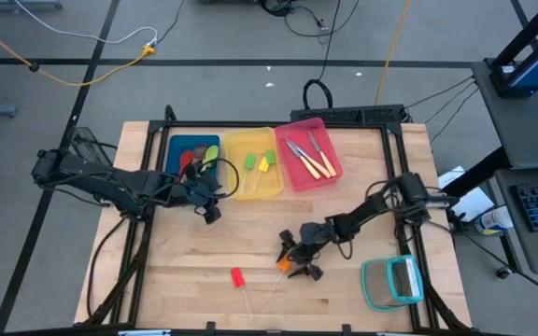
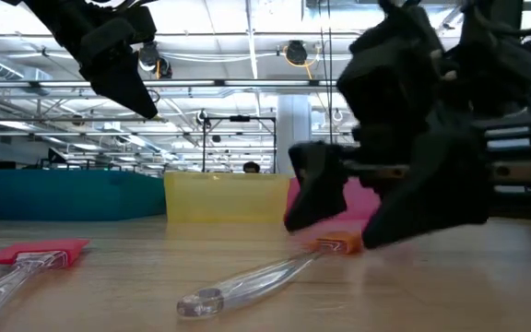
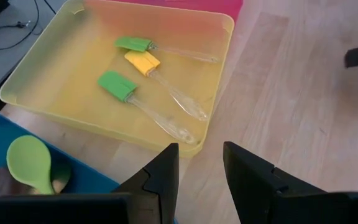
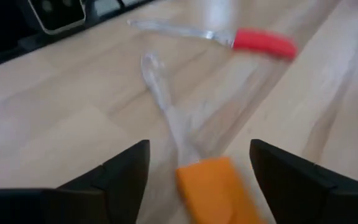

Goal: Pick & Place Kitchen Items
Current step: Put the orange spatula into the yellow bin, then put the red spatula into the yellow bin

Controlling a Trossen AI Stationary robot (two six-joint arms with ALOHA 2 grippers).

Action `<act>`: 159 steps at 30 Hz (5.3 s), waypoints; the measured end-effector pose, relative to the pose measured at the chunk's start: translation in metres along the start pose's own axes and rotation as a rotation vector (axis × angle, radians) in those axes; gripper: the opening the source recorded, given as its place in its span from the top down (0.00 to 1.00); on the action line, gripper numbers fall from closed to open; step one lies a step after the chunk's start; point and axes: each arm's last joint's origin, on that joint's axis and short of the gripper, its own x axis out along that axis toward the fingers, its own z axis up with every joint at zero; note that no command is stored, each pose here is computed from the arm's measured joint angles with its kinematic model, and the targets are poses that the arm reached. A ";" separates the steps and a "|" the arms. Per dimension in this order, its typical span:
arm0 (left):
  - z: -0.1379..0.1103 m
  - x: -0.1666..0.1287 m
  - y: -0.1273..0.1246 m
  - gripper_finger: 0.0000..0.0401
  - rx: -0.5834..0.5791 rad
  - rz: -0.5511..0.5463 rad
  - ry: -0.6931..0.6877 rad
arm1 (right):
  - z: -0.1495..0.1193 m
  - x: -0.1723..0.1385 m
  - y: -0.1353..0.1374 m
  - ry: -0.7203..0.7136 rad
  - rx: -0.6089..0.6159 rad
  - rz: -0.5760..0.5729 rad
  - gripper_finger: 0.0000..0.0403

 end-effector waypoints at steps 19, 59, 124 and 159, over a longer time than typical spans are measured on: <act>-0.001 0.000 -0.002 0.67 0.040 -0.047 0.020 | -0.024 -0.005 -0.016 0.150 0.023 0.068 0.55; 0.000 0.000 -0.001 0.67 0.060 -0.021 0.006 | 0.083 -0.095 -0.089 0.421 -0.595 -0.647 0.94; -0.003 0.006 -0.007 0.67 0.038 -0.043 -0.056 | 0.032 -0.092 -0.191 -0.009 0.416 -0.981 0.68; -0.093 0.055 -0.101 0.67 0.411 -0.573 -0.037 | 0.107 -0.038 -0.078 0.036 0.163 -0.656 0.56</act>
